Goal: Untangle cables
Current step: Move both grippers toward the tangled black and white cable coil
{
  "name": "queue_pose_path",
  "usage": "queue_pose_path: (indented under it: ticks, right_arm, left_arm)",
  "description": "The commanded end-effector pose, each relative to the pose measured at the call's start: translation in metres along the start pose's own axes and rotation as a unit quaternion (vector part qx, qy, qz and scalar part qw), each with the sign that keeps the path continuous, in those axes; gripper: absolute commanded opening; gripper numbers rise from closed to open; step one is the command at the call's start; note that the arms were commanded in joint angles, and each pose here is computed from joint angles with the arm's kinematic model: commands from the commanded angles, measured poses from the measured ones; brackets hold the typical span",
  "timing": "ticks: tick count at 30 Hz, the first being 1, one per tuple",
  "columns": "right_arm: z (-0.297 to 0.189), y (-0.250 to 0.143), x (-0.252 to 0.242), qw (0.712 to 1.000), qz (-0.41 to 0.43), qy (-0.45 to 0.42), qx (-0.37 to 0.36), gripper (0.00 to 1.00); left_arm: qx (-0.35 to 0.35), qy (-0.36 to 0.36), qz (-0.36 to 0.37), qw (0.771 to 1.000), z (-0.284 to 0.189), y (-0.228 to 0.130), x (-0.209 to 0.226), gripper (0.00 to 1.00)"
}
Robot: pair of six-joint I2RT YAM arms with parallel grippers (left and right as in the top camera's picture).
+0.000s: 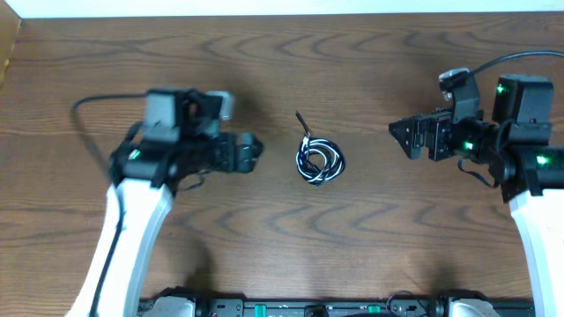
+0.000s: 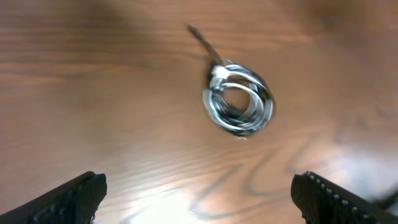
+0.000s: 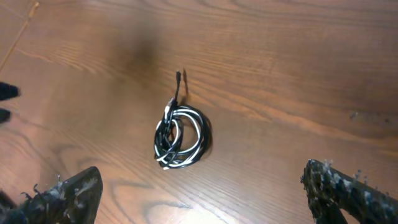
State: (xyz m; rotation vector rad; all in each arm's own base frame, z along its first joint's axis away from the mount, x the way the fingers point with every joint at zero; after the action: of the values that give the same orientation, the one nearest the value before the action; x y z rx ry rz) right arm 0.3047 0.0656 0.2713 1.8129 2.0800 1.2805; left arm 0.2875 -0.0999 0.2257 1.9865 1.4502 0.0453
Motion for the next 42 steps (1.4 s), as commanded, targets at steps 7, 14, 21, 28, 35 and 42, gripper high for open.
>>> queue_pose_path:
  ticks: [7, 14, 21, 28, 35, 42]
  right_arm:
    - [-0.008, 0.01, -0.023, 0.995, 0.058, -0.073, -0.022, 0.81]
    - [-0.017, 0.008, -0.047, 0.984, 0.122, -0.126, -0.032, 0.69]
    - [-0.017, 0.007, -0.049, 0.983, 0.123, -0.134, -0.031, 0.69]
    - [-0.016, 0.004, -0.049, 0.982, 0.127, -0.135, -0.023, 0.69]
    - [-0.008, -0.007, -0.054, 0.978, 0.157, -0.136, -0.006, 0.74]
    - [0.009, -0.01, -0.045, 0.981, 0.161, -0.105, 0.018, 0.75]
  left_arm:
    - [0.045, -0.217, 0.075, 0.972, 0.106, 0.014, -0.093, 0.91]
    - [0.086, 0.007, 0.003, 0.996, 0.19, -0.014, -0.074, 0.69]
    - [0.083, 0.024, 0.015, 0.996, 0.224, -0.025, -0.084, 0.49]
    - [0.082, 0.051, 0.006, 0.995, 0.227, -0.028, -0.076, 0.38]
    - [0.102, 0.048, 0.015, 0.994, 0.237, -0.043, -0.081, 0.07]
    - [0.016, -0.077, -0.013, 0.997, 0.16, 0.024, -0.114, 0.07]
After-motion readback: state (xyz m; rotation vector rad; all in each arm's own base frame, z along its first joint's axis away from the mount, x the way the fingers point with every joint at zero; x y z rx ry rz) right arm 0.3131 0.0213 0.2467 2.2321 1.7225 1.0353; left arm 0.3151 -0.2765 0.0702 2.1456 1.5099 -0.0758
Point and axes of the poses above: each gripper's point midway between its finger pads, its own z axis out along the fingers, its own x axis along the line the jaws close on, y = z × x, the point moved 4 cm from there along -z, back along the fingers, and after that the axes turned 6 degrees about z, right-handed, at the moved point
